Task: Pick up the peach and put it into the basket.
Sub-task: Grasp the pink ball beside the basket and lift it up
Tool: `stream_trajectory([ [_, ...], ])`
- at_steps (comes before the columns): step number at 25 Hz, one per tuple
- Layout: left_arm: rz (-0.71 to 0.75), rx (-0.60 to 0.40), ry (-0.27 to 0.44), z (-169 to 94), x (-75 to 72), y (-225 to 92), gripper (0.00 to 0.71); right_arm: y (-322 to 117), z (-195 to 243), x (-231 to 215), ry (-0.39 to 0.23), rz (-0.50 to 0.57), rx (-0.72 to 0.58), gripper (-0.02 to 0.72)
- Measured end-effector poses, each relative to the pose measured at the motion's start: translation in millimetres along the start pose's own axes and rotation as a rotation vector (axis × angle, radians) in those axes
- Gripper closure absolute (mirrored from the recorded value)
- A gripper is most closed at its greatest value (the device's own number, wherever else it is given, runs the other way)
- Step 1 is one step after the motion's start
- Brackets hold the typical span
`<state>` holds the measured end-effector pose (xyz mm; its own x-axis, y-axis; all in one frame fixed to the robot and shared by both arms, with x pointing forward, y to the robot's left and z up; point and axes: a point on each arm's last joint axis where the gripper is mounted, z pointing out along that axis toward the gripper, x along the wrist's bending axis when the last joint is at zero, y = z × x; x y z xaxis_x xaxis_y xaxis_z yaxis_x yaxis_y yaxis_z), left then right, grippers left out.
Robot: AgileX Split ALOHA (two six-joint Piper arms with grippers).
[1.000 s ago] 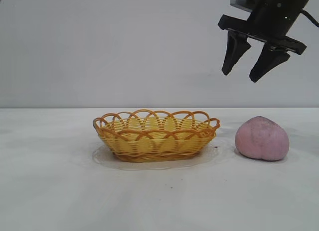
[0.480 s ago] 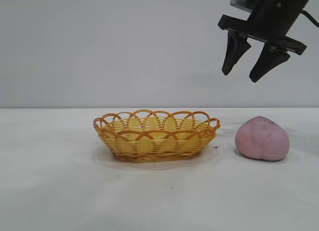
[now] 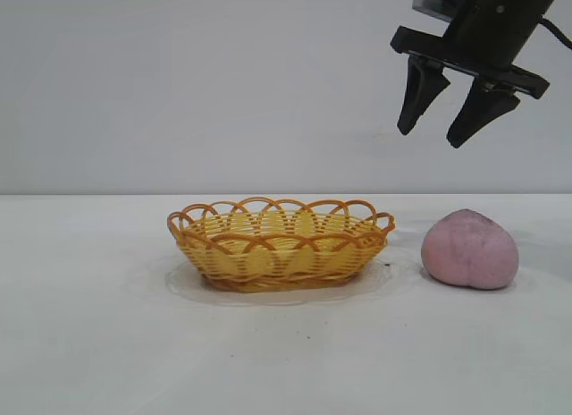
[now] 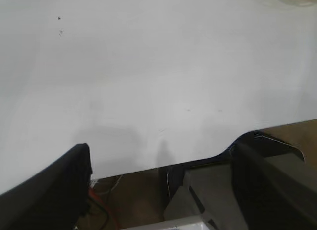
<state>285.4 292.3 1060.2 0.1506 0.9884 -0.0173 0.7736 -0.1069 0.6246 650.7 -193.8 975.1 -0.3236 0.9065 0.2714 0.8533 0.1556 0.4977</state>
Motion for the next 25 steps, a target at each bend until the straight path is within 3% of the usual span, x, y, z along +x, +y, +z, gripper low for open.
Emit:
stream_trajectory([
  [10,0.015,-0.354,0.018,-19.9,-4.1,-52.4,0.170,-0.2,0.0,0.1,0.001,-0.002,0.002,0.283],
  [25,0.009,-0.367,0.013,-20.9,-5.1,-53.8,0.170,6.7,-19.3,7.5,0.004,-0.041,-0.043,0.283],
])
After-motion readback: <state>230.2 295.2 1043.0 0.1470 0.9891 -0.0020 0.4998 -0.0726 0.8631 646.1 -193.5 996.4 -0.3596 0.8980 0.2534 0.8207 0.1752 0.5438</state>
